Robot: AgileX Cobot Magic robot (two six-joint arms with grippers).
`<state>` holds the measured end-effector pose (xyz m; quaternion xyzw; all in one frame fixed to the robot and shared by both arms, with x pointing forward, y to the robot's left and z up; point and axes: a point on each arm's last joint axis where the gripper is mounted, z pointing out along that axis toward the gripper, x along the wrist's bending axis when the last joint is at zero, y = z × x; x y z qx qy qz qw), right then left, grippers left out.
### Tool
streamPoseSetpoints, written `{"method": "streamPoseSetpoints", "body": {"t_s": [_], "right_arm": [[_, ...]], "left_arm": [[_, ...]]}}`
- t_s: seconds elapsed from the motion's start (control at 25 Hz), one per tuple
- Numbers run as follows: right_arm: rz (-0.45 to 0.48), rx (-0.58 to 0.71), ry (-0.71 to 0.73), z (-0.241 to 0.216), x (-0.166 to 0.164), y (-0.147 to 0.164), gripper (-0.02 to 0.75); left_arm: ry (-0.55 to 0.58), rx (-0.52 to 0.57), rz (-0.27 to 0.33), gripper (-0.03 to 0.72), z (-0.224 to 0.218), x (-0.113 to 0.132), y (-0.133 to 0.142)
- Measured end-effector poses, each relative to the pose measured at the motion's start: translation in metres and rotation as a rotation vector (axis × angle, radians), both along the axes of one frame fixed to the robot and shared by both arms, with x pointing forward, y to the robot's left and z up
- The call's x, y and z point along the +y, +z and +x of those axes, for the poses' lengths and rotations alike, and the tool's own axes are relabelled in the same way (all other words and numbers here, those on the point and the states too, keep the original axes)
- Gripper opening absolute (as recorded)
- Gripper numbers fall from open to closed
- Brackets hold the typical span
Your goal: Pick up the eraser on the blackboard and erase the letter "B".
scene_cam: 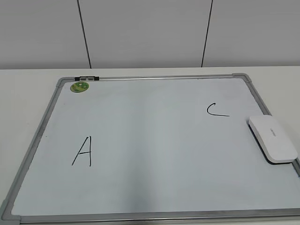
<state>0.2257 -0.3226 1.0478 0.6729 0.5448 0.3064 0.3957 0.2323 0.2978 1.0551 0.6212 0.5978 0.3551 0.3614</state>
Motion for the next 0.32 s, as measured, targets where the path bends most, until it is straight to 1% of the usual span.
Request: {"method": "streamPoseSetpoints", "body": {"t_s": [0.32], "right_arm": [[0.0, 0.0, 0.0, 0.0, 0.0, 0.0, 0.535]], "left_arm": [[0.0, 0.0, 0.0, 0.423, 0.0, 0.0, 0.0]]}}
